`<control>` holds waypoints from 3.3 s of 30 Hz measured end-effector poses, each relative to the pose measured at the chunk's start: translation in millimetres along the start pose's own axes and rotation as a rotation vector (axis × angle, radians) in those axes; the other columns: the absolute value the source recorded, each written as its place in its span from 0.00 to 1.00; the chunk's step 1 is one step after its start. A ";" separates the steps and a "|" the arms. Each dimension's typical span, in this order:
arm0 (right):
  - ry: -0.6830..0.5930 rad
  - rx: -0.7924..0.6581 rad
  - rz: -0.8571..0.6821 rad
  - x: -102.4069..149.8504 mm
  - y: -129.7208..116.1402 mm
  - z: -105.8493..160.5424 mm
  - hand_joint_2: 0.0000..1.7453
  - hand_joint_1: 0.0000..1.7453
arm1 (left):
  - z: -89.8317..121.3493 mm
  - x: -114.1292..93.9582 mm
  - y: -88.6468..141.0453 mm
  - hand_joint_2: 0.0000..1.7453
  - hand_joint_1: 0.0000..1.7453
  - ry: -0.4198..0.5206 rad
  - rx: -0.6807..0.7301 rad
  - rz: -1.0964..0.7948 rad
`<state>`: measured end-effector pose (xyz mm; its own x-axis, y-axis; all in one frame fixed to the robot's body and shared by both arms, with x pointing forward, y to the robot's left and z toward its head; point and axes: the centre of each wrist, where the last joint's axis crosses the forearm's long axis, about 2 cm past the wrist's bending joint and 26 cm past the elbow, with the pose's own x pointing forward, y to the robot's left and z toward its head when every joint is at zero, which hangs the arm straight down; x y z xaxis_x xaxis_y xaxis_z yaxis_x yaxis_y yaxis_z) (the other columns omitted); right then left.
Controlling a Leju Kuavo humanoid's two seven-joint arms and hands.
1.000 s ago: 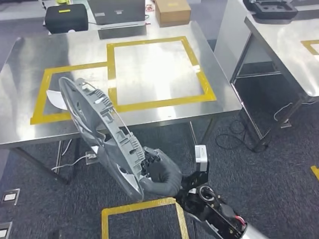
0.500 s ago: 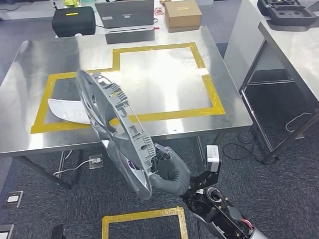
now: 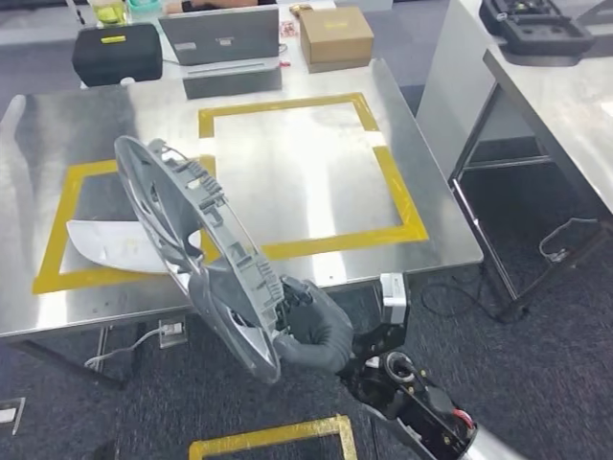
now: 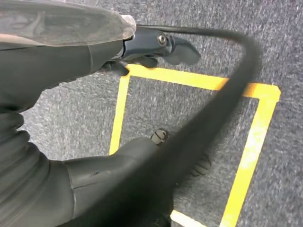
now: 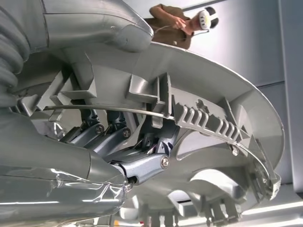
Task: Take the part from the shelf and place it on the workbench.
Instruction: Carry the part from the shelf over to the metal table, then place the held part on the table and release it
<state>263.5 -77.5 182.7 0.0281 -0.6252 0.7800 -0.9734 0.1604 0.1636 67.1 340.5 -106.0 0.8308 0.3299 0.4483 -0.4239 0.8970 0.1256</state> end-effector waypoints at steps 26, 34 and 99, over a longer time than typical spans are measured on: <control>0.044 -0.061 0.168 5.2 -9.8 -5.5 1.00 0.92 | -0.7 2.2 0.6 1.00 0.00 -0.017 0.003 0.001; 0.032 -0.134 0.341 20.5 -25.6 -15.8 1.00 0.92 | -1.1 3.4 0.5 1.00 0.00 -0.028 0.000 -0.005; 0.381 -0.351 0.810 -26.5 -71.7 -37.2 0.00 0.00 | -1.3 4.5 -0.6 0.00 0.00 -0.045 -0.038 -0.044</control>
<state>341.0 -44.1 172.8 -0.4908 0.0566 0.8694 -0.6077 0.6928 -0.3882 71.6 341.8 -105.2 0.8310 0.2765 0.4828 -0.3722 0.9213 0.1129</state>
